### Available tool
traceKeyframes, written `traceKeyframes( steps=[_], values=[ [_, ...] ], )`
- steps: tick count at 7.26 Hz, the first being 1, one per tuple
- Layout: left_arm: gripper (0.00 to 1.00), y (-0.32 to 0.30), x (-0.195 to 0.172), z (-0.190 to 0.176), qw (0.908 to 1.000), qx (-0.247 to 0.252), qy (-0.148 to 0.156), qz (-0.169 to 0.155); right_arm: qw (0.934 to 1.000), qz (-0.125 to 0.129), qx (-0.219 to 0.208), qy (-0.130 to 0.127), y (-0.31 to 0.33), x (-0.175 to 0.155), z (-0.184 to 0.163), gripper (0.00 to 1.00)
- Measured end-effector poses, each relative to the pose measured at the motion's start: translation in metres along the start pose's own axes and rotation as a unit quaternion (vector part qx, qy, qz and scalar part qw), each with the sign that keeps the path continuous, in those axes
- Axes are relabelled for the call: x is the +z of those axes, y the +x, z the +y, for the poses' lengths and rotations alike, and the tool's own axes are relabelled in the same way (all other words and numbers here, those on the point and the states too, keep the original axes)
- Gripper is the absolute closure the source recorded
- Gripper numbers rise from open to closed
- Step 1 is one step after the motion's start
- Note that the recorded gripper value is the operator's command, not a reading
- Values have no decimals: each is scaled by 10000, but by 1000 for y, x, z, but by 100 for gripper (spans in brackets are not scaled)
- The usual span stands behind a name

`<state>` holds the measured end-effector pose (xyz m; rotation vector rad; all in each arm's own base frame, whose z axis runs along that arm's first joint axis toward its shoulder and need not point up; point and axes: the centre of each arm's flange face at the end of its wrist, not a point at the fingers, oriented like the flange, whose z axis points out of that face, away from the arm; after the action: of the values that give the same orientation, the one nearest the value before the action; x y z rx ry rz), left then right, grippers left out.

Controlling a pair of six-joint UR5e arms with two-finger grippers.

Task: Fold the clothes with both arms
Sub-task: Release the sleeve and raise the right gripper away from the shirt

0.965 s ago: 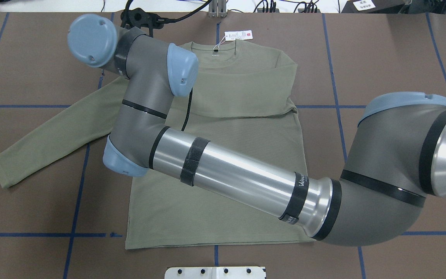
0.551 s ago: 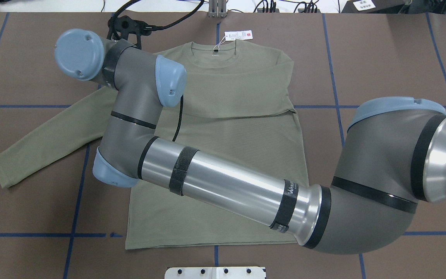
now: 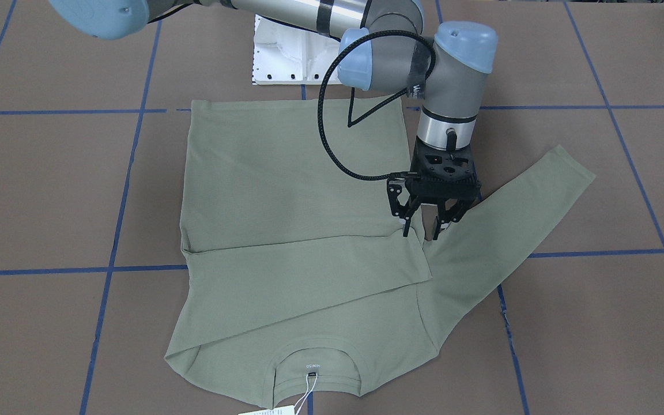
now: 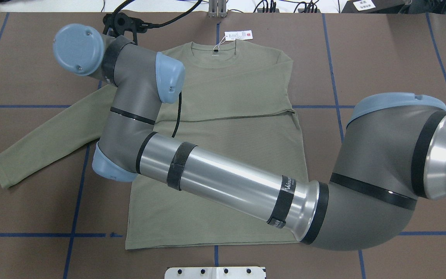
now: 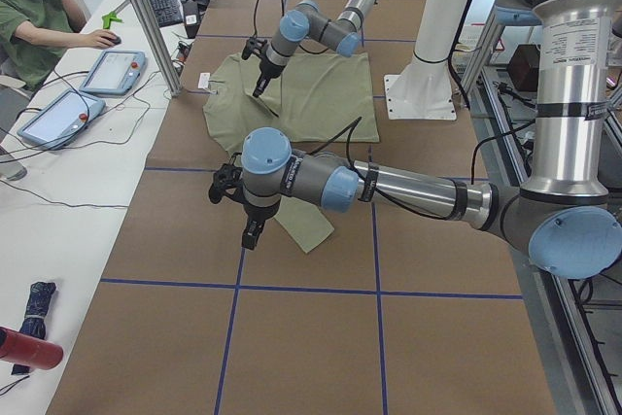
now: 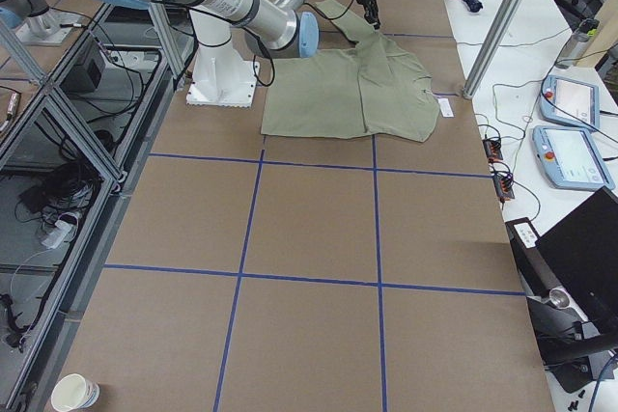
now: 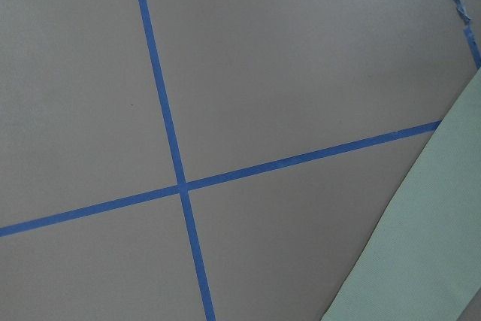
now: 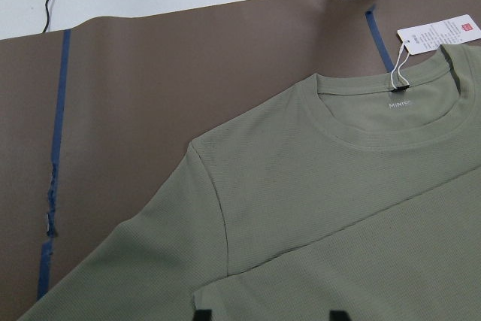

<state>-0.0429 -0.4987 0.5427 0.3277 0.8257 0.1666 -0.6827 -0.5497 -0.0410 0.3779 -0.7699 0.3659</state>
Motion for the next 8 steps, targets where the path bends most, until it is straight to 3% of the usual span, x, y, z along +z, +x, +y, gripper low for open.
traceKeyframes(
  steps=[2, 4, 6, 8],
  values=[
    [0, -3, 4, -32, 9993, 67, 370, 28, 9971, -8, 173, -740, 39, 4, -81, 0],
    [0, 18, 18, -35, 9956, 543, 741, 200, 9906, 283, -181, -1330, 151, 38, -178, 0],
    [0, 82, 61, -3, 9952, 715, 558, 361, 9816, 220, -752, -1743, 298, 52, -264, 0],
    [0, 134, 75, 61, 9954, 870, 364, 181, 9721, 27, -1368, -1903, 439, 56, -300, 0]
  ],
)
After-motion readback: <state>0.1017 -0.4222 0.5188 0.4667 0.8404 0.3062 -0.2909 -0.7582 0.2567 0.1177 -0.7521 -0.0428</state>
